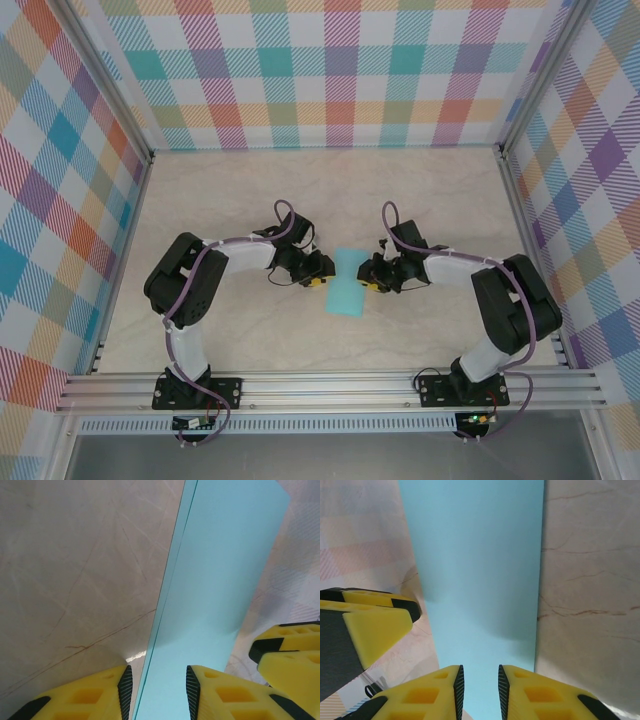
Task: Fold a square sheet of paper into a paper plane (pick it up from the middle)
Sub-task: Fold the square sheet of paper in half at the center of the table.
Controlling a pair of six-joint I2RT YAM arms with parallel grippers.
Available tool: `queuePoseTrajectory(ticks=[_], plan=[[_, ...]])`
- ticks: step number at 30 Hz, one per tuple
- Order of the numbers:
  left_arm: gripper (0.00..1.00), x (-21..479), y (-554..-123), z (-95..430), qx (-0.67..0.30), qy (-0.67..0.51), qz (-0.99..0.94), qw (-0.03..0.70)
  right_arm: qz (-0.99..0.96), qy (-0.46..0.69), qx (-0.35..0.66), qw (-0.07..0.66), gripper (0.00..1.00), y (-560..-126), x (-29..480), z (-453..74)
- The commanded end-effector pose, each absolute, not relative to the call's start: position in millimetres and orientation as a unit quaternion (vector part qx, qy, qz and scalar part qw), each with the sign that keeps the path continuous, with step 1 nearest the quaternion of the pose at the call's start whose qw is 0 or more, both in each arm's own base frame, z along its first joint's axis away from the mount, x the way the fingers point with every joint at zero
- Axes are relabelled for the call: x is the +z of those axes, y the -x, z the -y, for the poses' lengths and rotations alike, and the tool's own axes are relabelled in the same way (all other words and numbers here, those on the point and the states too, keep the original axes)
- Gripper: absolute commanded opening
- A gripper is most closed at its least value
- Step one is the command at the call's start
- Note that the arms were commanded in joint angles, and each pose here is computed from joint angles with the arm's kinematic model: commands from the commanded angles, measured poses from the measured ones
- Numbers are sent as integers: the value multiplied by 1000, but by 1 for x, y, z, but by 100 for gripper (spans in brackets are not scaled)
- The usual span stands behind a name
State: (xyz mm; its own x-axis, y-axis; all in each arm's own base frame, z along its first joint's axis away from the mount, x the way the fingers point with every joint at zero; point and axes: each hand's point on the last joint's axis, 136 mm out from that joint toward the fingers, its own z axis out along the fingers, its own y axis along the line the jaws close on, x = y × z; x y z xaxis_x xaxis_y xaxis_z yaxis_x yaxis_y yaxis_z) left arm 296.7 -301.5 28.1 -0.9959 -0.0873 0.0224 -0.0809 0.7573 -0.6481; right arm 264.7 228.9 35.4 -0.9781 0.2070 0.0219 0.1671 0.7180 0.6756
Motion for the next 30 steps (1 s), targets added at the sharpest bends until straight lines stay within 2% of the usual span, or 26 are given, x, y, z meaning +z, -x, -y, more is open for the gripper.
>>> queuePoseTrajectory(ticks=[1,7,22,30], plan=[[36,30,-297,304,-346,36,-938,1,-930,-107,352,4,27,-258,21,-230],[36,31,-297,304,-346,36,-938,2,-939,-112,325,-5,27,-245,5,-218],[37,34,-290,315,-368,30,-929,-24,-935,-116,334,-3,29,-241,1,-218],[38,27,-285,310,-340,25,-940,-27,-937,-119,329,-4,29,-241,-1,-216]])
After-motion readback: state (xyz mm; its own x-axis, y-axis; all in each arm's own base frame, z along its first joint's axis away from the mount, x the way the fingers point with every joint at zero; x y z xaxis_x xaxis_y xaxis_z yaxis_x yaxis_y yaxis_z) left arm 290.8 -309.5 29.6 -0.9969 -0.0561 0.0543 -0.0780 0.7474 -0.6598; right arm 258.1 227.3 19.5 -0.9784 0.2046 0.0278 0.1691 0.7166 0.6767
